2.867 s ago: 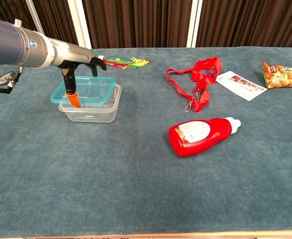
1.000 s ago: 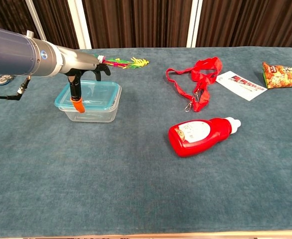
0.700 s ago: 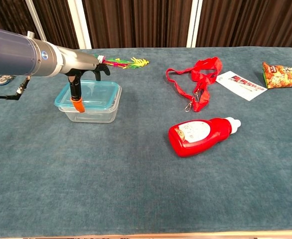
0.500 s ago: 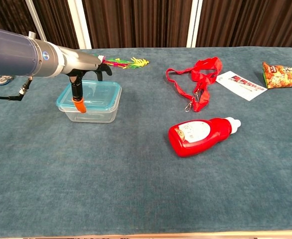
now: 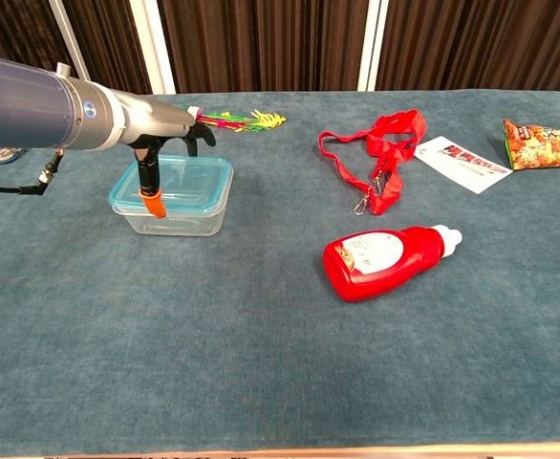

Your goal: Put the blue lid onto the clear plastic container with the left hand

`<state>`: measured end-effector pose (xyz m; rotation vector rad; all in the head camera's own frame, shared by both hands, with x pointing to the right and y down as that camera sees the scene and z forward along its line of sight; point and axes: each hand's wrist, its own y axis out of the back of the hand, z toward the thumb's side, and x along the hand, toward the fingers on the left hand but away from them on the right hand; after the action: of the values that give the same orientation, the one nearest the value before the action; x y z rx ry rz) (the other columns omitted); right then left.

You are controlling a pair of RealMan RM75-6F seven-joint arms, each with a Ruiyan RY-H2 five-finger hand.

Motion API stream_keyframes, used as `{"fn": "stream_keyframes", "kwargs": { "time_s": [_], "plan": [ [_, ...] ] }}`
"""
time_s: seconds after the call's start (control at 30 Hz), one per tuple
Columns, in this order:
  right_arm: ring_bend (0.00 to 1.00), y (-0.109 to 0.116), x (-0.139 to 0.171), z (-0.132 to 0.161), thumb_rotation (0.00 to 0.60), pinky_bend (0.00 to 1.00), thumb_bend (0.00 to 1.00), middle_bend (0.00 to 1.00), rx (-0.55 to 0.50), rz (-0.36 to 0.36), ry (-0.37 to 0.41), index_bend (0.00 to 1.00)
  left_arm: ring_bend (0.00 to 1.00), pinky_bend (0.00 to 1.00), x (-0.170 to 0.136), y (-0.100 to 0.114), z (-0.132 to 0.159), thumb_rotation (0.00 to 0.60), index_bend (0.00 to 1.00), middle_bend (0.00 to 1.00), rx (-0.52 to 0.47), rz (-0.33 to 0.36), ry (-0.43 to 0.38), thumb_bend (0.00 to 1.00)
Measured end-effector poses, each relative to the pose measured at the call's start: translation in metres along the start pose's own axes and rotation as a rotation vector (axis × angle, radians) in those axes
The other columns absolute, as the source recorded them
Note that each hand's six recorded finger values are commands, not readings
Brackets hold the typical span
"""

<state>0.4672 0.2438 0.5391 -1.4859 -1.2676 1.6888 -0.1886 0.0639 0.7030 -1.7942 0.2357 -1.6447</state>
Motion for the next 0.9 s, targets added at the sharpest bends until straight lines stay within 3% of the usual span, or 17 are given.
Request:
{"fn": "stream_keyframes", "kwargs": {
  "time_s": [0.9],
  "plan": [
    [0.03, -0.0004, 0.0, -0.0009, 0.6, 0.0, 0.39, 0.04, -0.002, 0.004, -0.006, 0.06, 0.0, 0.0, 0.0014, 0.0008, 0.0027, 0.6, 0.0, 0.29, 0.01, 0.005, 0.025, 0.17]
  ]
}}
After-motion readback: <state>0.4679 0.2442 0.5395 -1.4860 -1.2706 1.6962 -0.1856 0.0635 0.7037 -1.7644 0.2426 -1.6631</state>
